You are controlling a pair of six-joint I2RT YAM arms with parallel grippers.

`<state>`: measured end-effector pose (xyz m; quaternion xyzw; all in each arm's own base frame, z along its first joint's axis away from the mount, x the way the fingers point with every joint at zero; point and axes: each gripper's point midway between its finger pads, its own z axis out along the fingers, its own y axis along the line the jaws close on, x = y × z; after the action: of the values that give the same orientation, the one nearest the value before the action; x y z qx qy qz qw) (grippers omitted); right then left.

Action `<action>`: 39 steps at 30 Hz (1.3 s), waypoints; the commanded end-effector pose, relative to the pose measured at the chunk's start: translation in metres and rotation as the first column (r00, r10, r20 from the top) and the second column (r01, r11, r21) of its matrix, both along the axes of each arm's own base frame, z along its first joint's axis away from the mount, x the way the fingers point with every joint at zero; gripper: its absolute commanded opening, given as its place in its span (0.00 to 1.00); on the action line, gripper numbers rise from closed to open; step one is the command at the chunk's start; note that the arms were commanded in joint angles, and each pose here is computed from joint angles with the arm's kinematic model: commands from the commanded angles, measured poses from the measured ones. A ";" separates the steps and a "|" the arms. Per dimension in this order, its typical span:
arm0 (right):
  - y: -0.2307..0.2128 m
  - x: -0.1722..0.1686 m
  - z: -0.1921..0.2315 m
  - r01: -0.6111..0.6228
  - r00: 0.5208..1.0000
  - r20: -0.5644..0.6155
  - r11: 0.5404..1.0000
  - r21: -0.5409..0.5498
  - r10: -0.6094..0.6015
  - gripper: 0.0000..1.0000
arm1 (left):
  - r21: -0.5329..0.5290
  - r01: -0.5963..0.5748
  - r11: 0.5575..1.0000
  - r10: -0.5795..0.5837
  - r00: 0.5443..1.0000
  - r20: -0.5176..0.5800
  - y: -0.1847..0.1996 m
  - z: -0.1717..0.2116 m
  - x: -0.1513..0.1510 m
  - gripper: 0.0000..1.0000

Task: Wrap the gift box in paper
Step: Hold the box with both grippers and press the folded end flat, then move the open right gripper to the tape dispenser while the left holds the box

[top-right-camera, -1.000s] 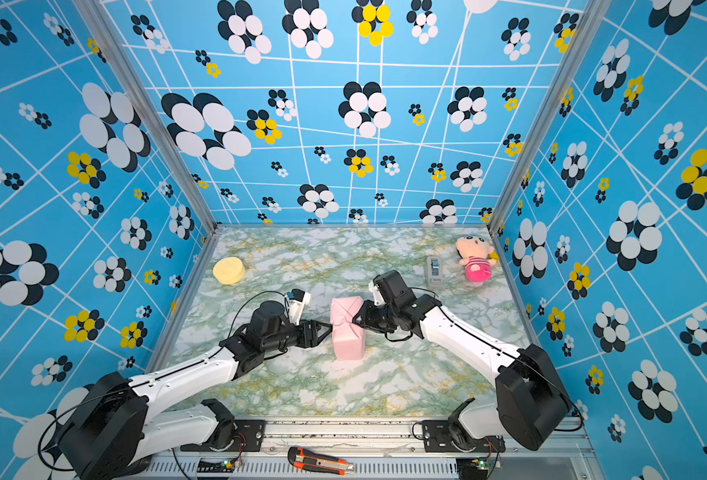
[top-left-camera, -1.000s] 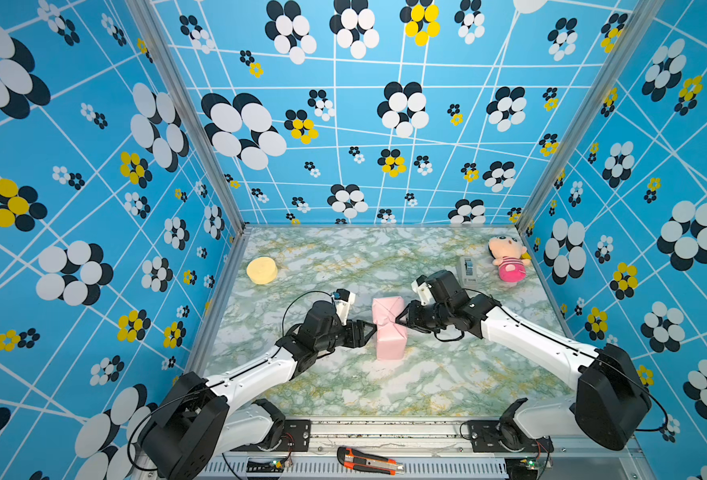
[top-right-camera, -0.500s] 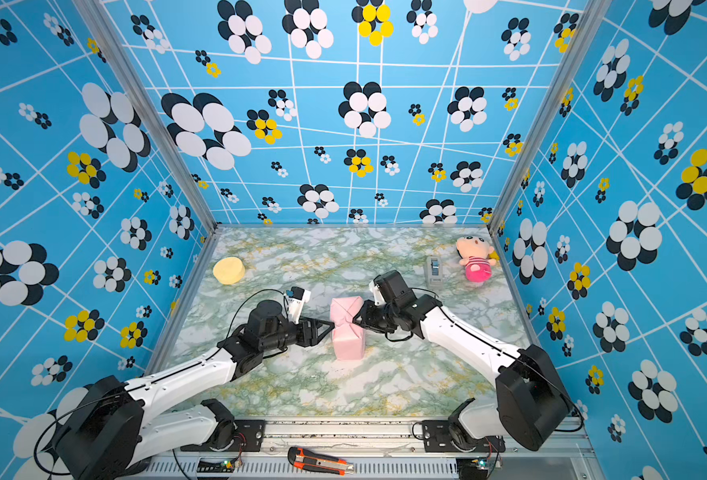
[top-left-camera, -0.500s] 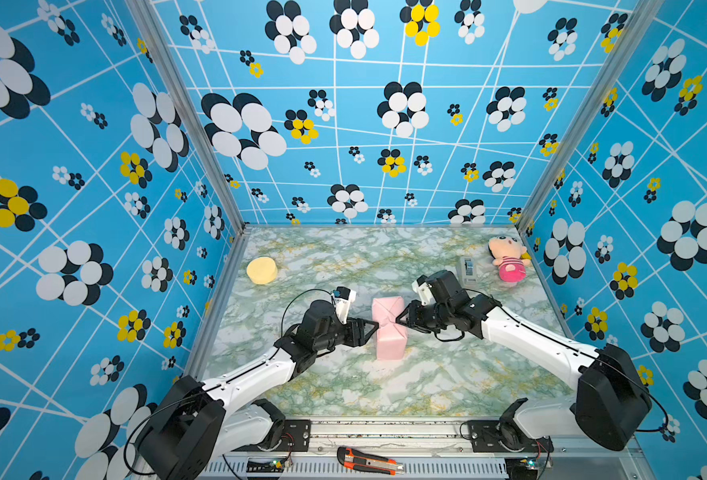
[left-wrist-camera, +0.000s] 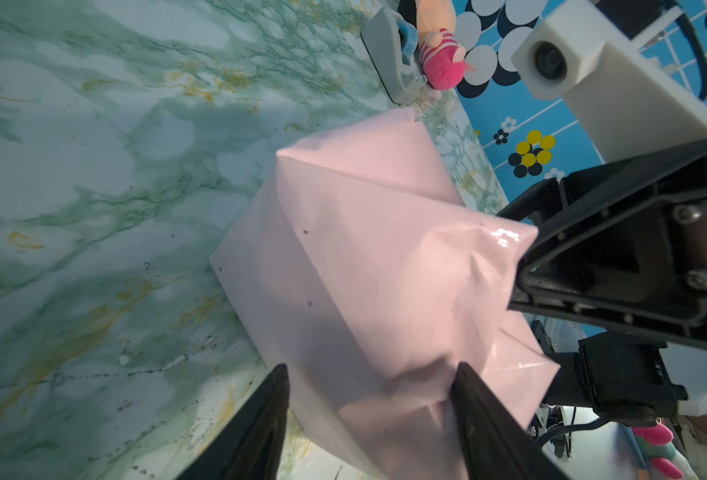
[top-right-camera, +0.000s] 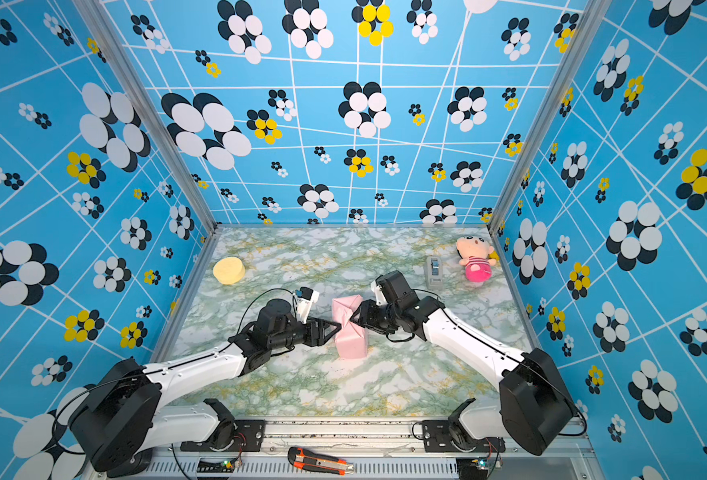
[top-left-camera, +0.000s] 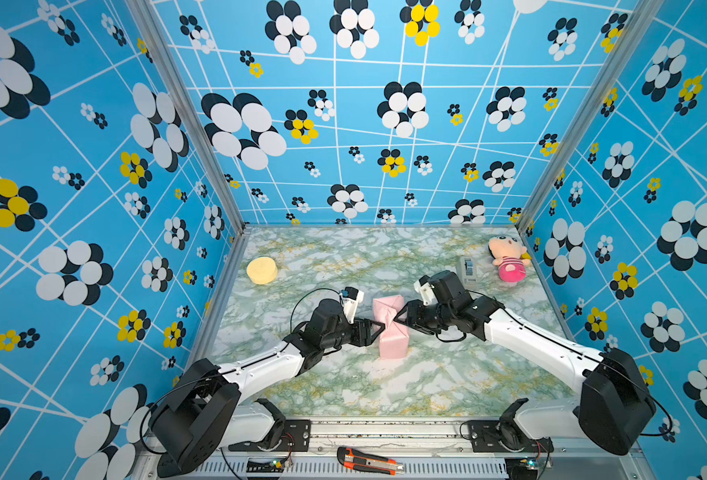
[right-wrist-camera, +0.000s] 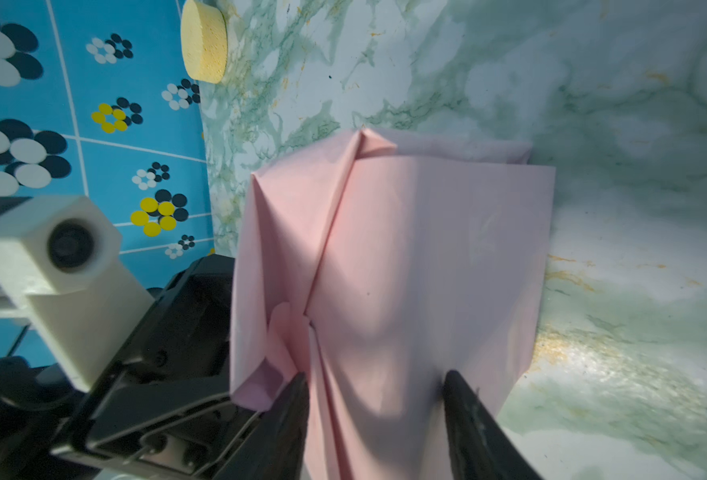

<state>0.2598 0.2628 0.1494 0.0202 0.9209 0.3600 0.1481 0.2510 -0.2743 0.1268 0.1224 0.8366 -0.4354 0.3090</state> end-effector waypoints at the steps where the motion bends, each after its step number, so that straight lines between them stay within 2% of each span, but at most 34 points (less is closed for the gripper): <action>1: -0.007 0.000 0.021 0.022 0.999 0.028 0.999 0.048 -0.023 0.63 | 0.074 -0.018 0.997 0.019 1.000 -0.011 0.005 -0.014 0.001 0.63; 7: -0.007 0.002 0.022 0.008 1.000 0.023 0.999 0.034 -0.009 0.68 | 0.114 -0.022 0.993 0.024 1.000 -0.019 0.010 -0.019 0.000 0.63; 12: -0.006 0.008 0.010 -0.021 1.000 0.009 0.998 -0.056 0.021 0.71 | 0.122 -0.014 0.992 0.016 1.000 -0.020 0.009 -0.020 0.000 0.63; 19: 0.007 0.004 0.010 -0.090 0.996 0.003 0.992 -0.089 0.090 0.76 | 0.137 -0.008 0.991 0.013 0.999 -0.031 0.008 -0.021 0.001 0.63; 26: 0.007 0.006 0.001 -0.118 0.993 -0.002 0.974 -0.192 0.120 0.79 | 0.146 0.000 0.989 0.005 0.999 -0.035 0.007 -0.022 0.000 0.62; 30: 0.003 0.017 -0.006 -0.093 0.995 0.001 0.961 -0.260 0.096 0.79 | 0.142 0.009 0.990 -0.004 0.999 -0.036 0.005 -0.022 0.000 0.62; 33: -0.002 0.023 -0.015 -0.075 0.997 -0.007 0.947 -0.313 0.076 0.74 | 0.145 0.016 0.989 -0.011 0.999 -0.037 0.004 -0.021 -0.002 0.62; 39: -0.014 0.018 -0.035 -0.060 0.998 -0.047 0.928 -0.369 0.046 0.43 | 0.143 0.002 0.990 0.000 1.000 -0.012 0.006 -0.010 0.000 0.66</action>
<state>0.2837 0.2683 0.1334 -0.0355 0.9609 0.2374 0.1378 0.2545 -0.2761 0.1279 0.1405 0.8493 -0.4066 0.3060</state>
